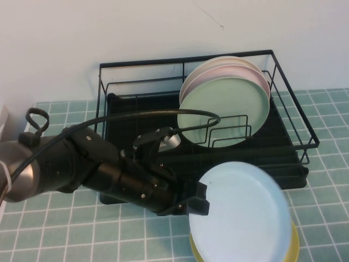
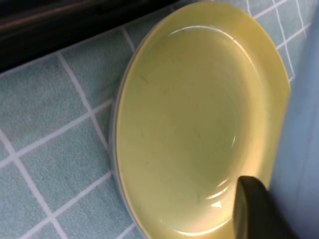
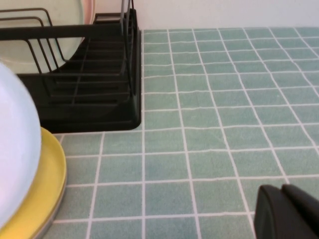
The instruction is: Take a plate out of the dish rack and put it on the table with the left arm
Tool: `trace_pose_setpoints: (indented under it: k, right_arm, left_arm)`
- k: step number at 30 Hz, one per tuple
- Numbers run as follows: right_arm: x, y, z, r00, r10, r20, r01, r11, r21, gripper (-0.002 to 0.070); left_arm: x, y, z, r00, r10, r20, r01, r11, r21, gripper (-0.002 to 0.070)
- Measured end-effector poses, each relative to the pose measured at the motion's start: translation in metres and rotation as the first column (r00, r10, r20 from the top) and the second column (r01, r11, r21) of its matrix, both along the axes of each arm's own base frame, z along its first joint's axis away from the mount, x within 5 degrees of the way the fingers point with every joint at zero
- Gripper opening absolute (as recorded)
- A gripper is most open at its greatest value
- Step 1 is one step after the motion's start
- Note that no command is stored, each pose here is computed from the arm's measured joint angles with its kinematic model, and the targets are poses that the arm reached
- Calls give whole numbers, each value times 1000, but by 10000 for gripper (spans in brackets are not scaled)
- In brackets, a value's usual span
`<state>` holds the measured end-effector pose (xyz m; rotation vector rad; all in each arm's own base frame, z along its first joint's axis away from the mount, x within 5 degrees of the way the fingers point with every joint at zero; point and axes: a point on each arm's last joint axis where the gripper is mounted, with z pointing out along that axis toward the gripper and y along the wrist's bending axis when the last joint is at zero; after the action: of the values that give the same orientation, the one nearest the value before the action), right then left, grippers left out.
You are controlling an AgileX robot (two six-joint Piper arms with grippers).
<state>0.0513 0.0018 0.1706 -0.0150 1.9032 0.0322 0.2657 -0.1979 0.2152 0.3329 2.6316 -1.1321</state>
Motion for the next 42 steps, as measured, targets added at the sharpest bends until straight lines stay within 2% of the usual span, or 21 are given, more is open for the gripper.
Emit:
trace_pose_setpoints:
  k: [4, 8, 10, 16, 22, 24, 27, 31, 33, 38, 42]
  right_arm:
    - [0, 0, 0, 1000, 0, 0, 0, 1000, 0, -1]
    - [0, 0, 0, 1000, 0, 0, 0, 1000, 0, -1]
    - [0, 0, 0, 1000, 0, 0, 0, 1000, 0, -1]
    - [0, 0, 0, 1000, 0, 0, 0, 1000, 0, -1]
    - [0, 0, 0, 1000, 0, 0, 0, 1000, 0, -1]
    - [0, 0, 0, 1000, 0, 0, 0, 1000, 0, -1]
    - [0, 0, 0, 1000, 0, 0, 0, 1000, 0, -1]
    - [0, 0, 0, 1000, 0, 0, 0, 1000, 0, -1]
    - [0, 0, 0, 1000, 0, 0, 0, 1000, 0, -1]
    - [0, 0, 0, 1000, 0, 0, 0, 1000, 0, -1]
    - [0, 0, 0, 1000, 0, 0, 0, 1000, 0, -1]
  left_arm:
    - [0, 0, 0, 1000, -3, 2, 3, 1000, 0, 237]
    - [-1, 0, 0, 1000, -12, -2, 12, 1000, -2, 388]
    - [-2, 0, 0, 1000, -19, -6, 19, 1000, -2, 433]
    - [-2, 18, 9, 998, -41, 42, 37, 996, 77, 466]
    - [-4, 66, 47, 983, 25, 184, -60, 980, 188, 466]
    - [-8, 82, 65, 967, 62, 247, -111, 976, 187, 449]
    - [-24, 101, 97, 930, 103, 354, -166, 974, 153, 363]
    - [-58, 114, 133, 868, 66, 491, -159, 976, 150, 116]
    - [-77, 118, 145, 844, 42, 535, -148, 977, 156, 53]
    - [-130, 127, 162, 783, 83, 616, -160, 985, 71, 6]
    - [-175, 133, 155, 714, 185, 676, -184, 980, -74, 1]
